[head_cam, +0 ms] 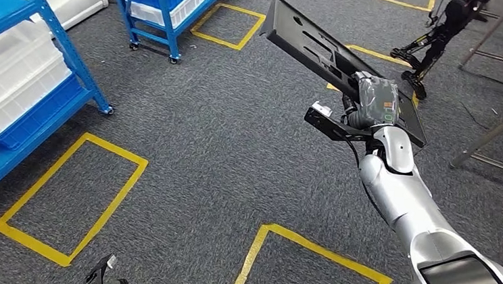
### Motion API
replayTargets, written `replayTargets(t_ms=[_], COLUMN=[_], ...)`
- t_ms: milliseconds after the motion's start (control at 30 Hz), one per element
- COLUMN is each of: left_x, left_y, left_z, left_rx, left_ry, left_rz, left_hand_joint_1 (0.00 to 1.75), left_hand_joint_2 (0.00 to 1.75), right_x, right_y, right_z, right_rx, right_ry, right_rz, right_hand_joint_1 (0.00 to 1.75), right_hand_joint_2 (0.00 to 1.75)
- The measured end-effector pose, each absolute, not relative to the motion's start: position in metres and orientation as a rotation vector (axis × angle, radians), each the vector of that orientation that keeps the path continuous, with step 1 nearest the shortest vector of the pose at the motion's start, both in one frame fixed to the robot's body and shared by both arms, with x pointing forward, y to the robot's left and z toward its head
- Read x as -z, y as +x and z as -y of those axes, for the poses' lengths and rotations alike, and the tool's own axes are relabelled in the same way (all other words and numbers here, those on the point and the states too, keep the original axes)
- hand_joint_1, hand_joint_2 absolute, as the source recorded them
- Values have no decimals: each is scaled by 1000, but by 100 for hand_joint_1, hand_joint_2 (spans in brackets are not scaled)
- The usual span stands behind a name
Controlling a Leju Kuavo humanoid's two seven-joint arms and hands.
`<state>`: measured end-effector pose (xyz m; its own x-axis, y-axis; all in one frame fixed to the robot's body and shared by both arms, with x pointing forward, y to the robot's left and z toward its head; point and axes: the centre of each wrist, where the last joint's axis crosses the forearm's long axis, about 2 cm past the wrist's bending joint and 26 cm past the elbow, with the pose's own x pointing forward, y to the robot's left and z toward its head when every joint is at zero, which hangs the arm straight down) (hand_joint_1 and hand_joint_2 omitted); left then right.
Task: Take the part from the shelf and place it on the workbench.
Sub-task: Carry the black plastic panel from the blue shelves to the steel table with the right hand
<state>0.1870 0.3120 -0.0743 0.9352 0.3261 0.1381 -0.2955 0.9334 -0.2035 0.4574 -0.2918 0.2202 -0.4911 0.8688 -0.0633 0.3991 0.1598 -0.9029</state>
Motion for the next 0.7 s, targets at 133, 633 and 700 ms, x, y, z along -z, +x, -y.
replayTargets(t_ms=[133, 633, 700], left_x=[71, 70, 69], left_y=[193, 197, 198], left_z=[-315, -318, -318], left_rx=[-319, -316, -311], left_ry=[-179, -169, -167], left_rz=[186, 222, 223], left_hand_joint_1=[0, 0, 0], left_hand_joint_2=[0, 0, 0], right_x=[-220, -220, -221], right_y=[458, 458, 457], right_z=[297, 326, 331], right_rx=[-1303, -1307, -1305], right_ry=[-1215, -1291, -1302], right_rz=[1949, 1871, 1862], right_hand_joint_1=[175, 175, 175], right_hand_joint_2=[175, 175, 175])
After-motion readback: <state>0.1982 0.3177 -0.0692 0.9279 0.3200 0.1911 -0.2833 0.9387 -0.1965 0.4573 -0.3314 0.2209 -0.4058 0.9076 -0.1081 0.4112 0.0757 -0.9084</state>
